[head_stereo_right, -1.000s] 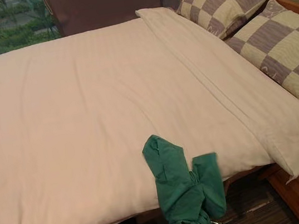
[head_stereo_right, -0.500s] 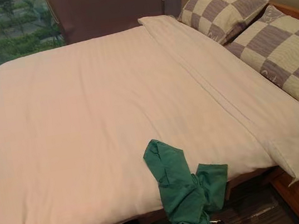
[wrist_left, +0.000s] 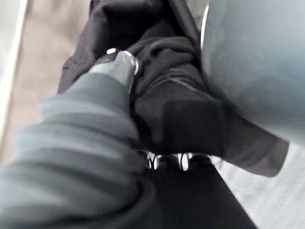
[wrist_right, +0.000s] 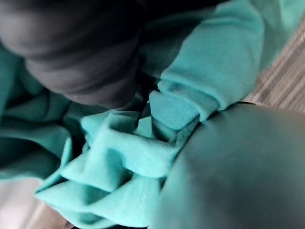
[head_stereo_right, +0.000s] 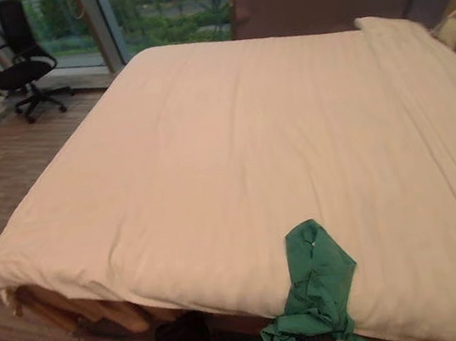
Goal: Tidy the bed and pick cloth on bed and put in laundry
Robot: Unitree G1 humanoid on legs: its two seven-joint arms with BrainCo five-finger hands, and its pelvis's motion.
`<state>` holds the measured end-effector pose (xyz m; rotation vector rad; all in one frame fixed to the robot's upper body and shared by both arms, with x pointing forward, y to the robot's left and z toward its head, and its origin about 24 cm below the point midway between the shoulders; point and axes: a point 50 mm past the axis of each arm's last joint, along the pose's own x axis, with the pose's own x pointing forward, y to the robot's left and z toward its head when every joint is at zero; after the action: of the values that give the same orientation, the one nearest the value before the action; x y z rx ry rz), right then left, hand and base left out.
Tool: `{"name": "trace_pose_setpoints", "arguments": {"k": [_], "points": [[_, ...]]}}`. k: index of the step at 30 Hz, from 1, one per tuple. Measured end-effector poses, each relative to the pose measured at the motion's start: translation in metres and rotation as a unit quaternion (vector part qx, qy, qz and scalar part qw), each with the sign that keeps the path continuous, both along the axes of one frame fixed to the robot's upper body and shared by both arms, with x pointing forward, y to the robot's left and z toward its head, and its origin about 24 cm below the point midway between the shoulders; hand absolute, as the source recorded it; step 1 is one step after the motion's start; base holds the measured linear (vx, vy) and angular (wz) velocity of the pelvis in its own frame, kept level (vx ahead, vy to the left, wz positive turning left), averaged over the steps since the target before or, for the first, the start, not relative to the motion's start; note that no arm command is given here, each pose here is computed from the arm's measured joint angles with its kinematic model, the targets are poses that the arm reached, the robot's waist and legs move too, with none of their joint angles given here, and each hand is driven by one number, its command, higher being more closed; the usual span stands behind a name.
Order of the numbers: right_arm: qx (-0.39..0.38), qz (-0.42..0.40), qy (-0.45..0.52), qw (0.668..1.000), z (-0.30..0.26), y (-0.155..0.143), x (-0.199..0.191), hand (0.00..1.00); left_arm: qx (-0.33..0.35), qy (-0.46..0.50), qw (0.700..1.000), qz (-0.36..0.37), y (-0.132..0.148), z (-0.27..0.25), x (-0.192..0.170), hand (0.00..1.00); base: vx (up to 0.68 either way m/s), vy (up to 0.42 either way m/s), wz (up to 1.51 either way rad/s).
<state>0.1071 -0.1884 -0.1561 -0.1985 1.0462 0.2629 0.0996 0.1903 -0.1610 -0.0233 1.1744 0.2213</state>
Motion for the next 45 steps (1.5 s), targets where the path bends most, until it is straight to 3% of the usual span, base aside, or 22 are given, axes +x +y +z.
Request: {"name": "trace_pose_setpoints", "arguments": {"k": [4, 7, 11, 21, 26, 32, 36, 37, 45], "points": [[0.001, -0.056, 0.041, 0.998, -0.006, -0.003, -0.018, 1.0, 0.008, -0.035, 0.999, 0.02, 0.011, 0.007, 0.011, 1.0, 0.01, -0.012, 2.18], [-0.029, -0.159, 0.081, 0.983, -0.008, -0.035, -0.045, 1.0, -0.008, -0.057, 0.998, 0.034, -0.003, 0.007, 0.01, 1.0, 0.05, 0.1, 2.57], [-0.013, -0.212, 0.116, 0.97, -0.014, -0.028, -0.067, 1.0, 0.01, -0.079, 0.996, 0.038, 0.014, 0.012, 0.022, 1.0, -0.01, 0.11, 1.41], [0.007, -0.32, 0.05, 0.946, -0.005, -0.046, -0.06, 1.0, -0.017, -0.049, 0.998, -0.025, 0.0, 0.004, 0.012, 1.0, 0.09, 0.12, 1.17], [0.045, -0.367, 0.027, 0.929, -0.008, -0.025, -0.06, 1.0, -0.004, -0.062, 0.995, -0.072, 0.005, 0.01, 0.031, 1.0, 0.13, 0.001, 1.21], [0.066, -0.367, 0.038, 0.927, -0.011, -0.012, -0.063, 1.0, -0.005, -0.049, 0.997, -0.06, 0.001, 0.006, 0.02, 1.0, 0.15, -0.051, 0.72], [0.056, -0.356, 0.031, 0.932, -0.008, -0.019, -0.064, 1.0, -0.026, -0.042, 0.997, -0.054, -0.012, 0.002, 0.009, 1.0, 0.17, -0.083, 0.09], [0.059, -0.323, 0.062, 0.943, -0.01, -0.012, -0.067, 1.0, -0.035, -0.034, 0.997, -0.058, -0.008, 0.0, -0.004, 1.0, 0.06, -0.039, -0.04], [0.062, -0.327, 0.062, 0.941, -0.01, -0.011, -0.067, 1.0, -0.038, -0.033, 0.998, -0.039, -0.005, 0.0, -0.006, 1.0, -0.01, -0.009, -0.15]]}}
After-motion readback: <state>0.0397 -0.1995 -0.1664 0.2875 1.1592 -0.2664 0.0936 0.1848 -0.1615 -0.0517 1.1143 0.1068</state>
